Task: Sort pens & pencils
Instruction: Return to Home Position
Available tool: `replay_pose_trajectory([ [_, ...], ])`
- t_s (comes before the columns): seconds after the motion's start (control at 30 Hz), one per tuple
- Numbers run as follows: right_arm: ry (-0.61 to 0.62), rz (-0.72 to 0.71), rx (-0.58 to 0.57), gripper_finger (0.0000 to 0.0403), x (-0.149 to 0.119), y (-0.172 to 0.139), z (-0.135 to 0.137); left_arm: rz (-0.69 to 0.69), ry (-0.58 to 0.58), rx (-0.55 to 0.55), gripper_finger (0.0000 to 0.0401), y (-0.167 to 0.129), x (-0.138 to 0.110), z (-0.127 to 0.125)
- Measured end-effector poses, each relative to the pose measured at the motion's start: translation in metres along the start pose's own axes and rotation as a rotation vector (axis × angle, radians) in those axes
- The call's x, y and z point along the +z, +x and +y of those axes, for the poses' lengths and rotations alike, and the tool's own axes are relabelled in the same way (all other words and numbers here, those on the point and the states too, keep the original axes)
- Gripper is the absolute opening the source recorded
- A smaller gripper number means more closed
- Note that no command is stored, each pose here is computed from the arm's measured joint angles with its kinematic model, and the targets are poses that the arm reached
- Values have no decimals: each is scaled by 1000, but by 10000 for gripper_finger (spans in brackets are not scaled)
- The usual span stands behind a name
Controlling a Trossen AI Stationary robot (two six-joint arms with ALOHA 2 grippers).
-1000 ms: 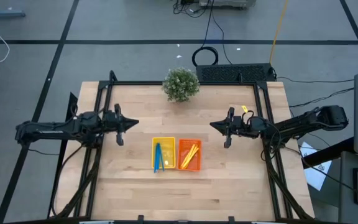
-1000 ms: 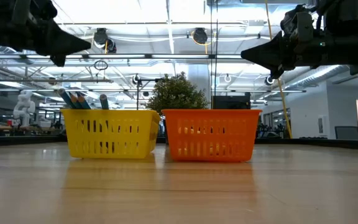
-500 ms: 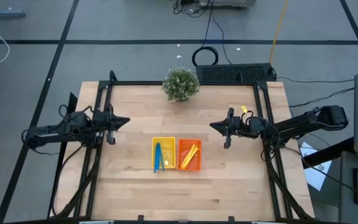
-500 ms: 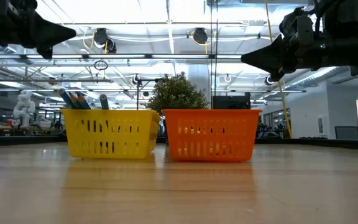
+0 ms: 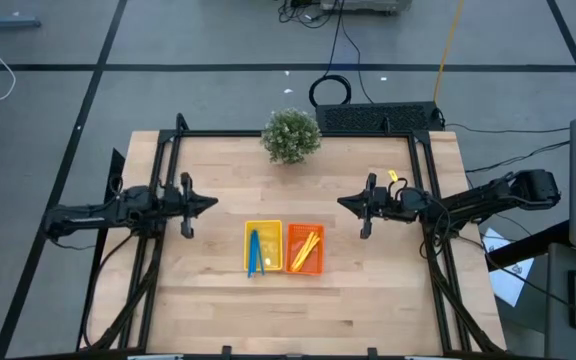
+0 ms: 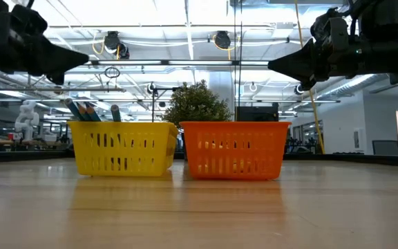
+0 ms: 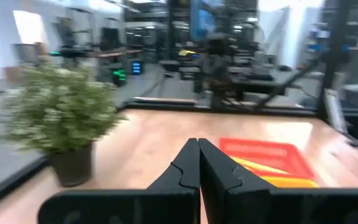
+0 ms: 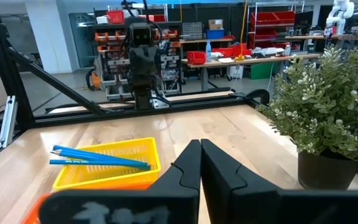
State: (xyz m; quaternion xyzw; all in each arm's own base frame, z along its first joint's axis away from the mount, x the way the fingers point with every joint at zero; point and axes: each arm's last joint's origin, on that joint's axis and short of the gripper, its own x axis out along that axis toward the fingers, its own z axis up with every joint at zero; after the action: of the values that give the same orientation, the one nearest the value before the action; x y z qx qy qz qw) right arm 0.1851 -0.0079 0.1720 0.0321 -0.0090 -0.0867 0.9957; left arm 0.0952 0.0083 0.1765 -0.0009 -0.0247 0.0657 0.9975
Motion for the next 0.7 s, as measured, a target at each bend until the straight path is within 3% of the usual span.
replay_pose_trajectory([
  [0.33,3,1,0,0,0,0,0,42,38,-119,0,2,-10,-4],
  [0.7,54,-36,-1,0,9,-8,-1,46,52,-43,21,3,-10,-1],
])
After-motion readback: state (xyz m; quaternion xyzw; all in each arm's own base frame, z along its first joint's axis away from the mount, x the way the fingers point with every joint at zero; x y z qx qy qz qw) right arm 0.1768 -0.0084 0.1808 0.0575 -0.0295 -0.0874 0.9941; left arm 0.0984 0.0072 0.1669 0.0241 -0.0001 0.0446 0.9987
